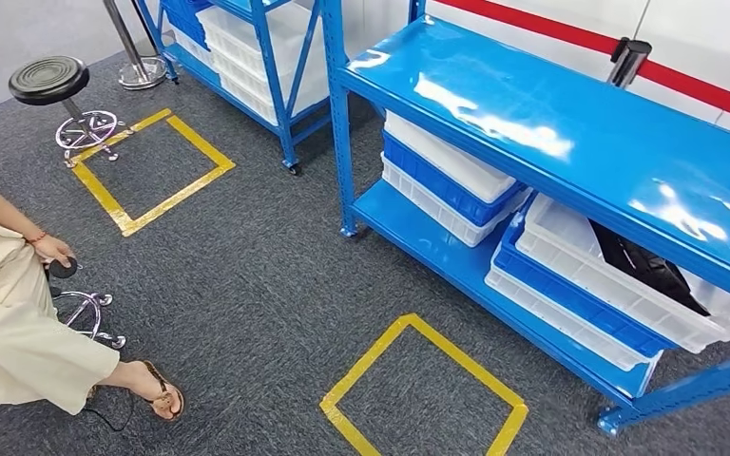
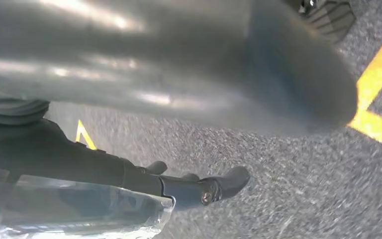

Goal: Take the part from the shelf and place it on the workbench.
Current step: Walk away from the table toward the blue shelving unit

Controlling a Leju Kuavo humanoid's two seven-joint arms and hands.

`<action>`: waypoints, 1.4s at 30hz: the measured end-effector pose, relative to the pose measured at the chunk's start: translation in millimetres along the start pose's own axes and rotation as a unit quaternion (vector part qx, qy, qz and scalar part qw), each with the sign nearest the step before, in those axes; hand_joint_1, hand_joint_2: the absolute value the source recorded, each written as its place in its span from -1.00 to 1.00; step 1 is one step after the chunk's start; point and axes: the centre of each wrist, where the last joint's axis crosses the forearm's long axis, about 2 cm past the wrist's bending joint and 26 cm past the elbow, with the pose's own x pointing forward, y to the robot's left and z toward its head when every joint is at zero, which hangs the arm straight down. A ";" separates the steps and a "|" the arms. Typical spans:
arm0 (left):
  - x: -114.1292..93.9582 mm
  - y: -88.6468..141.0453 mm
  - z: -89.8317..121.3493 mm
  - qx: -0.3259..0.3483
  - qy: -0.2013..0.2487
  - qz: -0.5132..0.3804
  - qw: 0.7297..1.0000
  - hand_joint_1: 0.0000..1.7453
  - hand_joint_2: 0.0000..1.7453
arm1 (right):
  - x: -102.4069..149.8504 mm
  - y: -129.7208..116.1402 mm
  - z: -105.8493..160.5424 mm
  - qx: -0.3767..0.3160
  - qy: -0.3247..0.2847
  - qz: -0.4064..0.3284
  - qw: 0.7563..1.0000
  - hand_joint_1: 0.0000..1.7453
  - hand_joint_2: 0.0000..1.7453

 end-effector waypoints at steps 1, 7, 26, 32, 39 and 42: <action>-0.4 0.1 0.0 0.000 0.001 0.000 1.000 -1.00 -1.00 | 0.2 0.1 0.1 0.001 0.001 -0.005 1.000 -1.00 -1.00; -2.6 0.3 0.3 0.000 0.004 -0.003 1.000 -1.00 -1.00 | -1.3 0.9 0.3 0.005 0.005 -0.021 1.000 -1.00 -1.00; 0.6 0.6 -0.1 0.001 0.004 -0.008 1.000 -1.00 -1.00 | -1.1 1.6 0.7 0.004 0.010 -0.031 0.999 -1.00 -1.00; 2.0 2.1 -0.3 0.004 0.004 -0.007 1.000 -1.00 -1.00 | -1.0 2.4 1.1 0.004 0.009 -0.025 1.000 -1.00 -1.00; -2.7 4.5 0.0 0.007 0.008 -0.007 1.000 -1.00 -1.00 | -2.9 3.3 1.5 0.004 0.016 -0.024 1.000 -1.00 -1.00; -2.4 5.7 -0.1 0.008 0.008 -0.008 1.000 -1.00 -1.00 | -2.1 4.9 2.4 0.005 0.016 -0.024 1.000 -1.00 -1.00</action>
